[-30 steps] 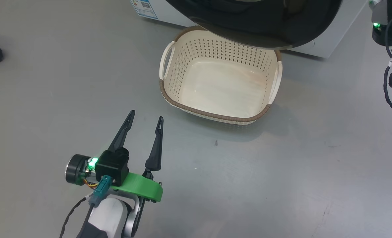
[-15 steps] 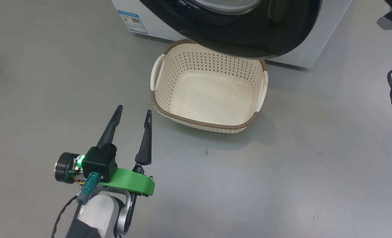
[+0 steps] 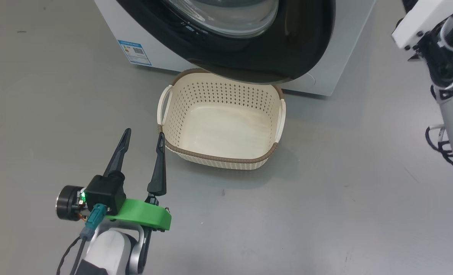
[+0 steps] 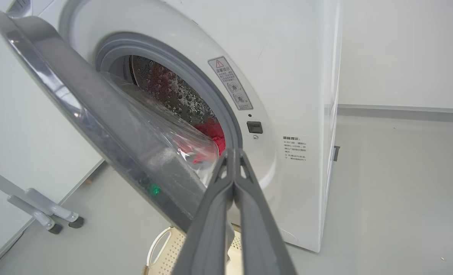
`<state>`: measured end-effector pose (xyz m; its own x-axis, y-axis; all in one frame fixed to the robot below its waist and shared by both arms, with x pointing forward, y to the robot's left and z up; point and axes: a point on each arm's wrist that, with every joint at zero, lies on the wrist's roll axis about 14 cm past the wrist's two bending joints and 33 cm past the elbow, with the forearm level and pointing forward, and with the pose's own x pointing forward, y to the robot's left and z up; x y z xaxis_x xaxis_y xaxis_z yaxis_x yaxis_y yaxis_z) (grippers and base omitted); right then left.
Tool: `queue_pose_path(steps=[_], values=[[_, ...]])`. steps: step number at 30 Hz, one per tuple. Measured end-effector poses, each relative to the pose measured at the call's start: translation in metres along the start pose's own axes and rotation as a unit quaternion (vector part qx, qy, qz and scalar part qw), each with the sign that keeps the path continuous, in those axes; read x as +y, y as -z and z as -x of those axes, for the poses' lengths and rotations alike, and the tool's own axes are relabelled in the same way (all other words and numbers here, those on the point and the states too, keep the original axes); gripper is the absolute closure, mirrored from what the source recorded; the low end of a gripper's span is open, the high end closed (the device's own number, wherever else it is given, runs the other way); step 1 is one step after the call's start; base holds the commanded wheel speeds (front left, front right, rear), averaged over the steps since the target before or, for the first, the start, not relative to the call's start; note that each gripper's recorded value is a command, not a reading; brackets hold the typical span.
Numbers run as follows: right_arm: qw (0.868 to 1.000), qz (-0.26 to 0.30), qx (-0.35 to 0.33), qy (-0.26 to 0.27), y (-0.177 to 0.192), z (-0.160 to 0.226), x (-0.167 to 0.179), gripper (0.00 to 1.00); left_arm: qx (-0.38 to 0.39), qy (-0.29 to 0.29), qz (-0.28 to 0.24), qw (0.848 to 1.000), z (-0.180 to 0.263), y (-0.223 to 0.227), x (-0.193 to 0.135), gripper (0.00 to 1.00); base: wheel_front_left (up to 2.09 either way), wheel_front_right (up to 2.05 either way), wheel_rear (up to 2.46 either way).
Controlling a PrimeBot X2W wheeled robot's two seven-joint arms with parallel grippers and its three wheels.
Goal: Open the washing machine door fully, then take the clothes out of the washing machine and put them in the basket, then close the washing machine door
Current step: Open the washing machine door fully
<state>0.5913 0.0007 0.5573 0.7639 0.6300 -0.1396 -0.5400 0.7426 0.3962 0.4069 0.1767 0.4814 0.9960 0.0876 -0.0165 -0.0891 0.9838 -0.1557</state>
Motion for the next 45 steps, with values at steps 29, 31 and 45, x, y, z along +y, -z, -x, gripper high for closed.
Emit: queue_pose_path(steps=[29,31,45], values=[[0.984,0.112,-0.094,0.104,0.054,0.131,-0.039,0.00,-0.010,0.036,0.005,0.999,0.018,-0.006,-0.024,0.00,0.00,0.00,0.00],[0.981,0.109,-0.112,0.119,0.052,0.138,-0.045,0.00,-0.011,0.039,0.003,0.999,0.018,-0.006,-0.026,0.00,0.00,0.00,0.00],[0.979,0.051,-0.106,0.168,0.093,0.161,-0.053,0.00,-0.010,0.033,0.000,0.999,0.015,-0.004,-0.022,0.00,0.00,0.00,0.00]])
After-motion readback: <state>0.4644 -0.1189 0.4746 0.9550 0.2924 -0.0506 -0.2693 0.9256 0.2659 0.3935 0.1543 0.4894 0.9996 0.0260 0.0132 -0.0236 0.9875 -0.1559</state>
